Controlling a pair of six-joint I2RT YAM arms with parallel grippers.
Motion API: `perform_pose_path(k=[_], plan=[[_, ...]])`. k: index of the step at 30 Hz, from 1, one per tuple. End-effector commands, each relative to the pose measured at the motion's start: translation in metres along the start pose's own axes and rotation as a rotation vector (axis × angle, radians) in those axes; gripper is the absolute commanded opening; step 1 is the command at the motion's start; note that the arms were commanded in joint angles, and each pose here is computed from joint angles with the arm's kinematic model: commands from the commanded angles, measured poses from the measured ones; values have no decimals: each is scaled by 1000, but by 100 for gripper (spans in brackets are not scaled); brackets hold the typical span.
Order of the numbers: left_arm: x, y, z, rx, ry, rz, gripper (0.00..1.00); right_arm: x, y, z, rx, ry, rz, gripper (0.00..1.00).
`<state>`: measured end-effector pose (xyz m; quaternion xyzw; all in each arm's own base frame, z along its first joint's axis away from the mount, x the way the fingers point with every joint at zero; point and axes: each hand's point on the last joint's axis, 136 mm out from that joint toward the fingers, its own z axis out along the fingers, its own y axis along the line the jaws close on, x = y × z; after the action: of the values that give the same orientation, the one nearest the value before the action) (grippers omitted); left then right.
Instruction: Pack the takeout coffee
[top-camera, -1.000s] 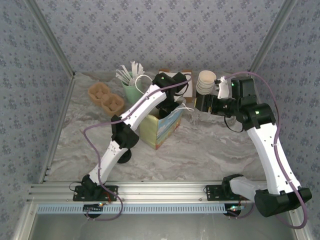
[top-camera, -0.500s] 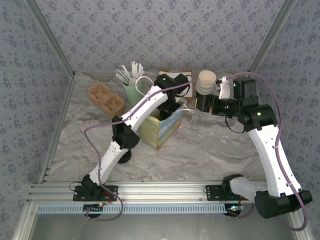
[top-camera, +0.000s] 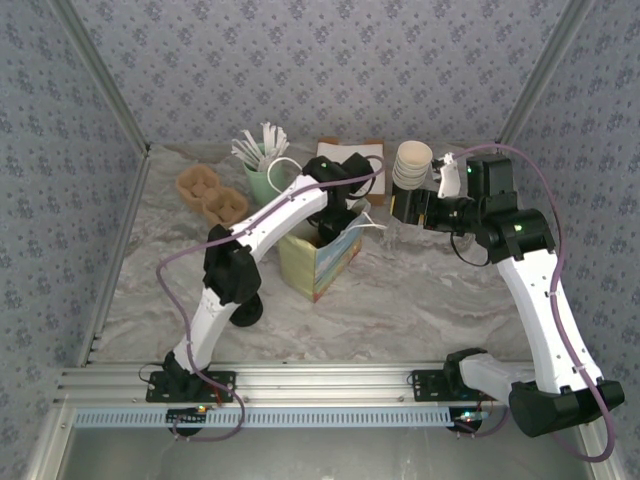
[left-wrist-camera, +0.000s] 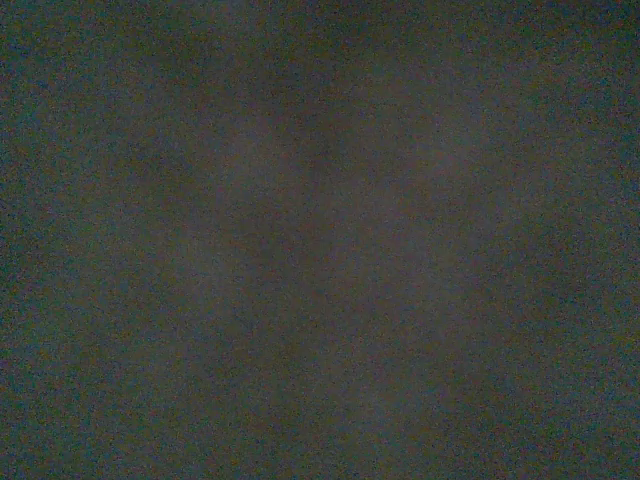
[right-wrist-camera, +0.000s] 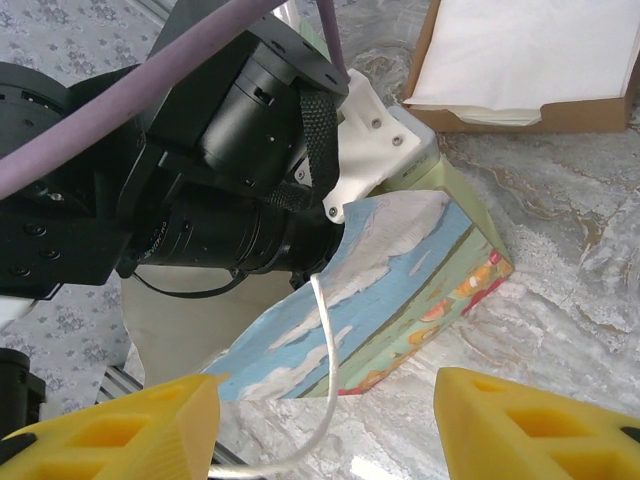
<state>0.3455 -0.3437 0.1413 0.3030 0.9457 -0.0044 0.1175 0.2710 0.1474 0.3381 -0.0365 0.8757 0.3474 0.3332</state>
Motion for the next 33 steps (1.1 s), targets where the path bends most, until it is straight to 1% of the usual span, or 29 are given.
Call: perform_pose_path(k=[1, 14, 29, 33], plan=[[25, 2, 33, 6, 125, -23, 37, -1, 5, -3, -27, -6, -6, 61], [27, -2, 46, 18, 128, -30, 37, 3, 3, -3, -20, 0, 1, 61], [43, -10, 67, 28, 154, -34, 37, 6, 1, -1, -24, 4, 10, 61], [36, -9, 53, 20, 127, -29, 44, 6, 2, -1, -26, 3, 12, 61]])
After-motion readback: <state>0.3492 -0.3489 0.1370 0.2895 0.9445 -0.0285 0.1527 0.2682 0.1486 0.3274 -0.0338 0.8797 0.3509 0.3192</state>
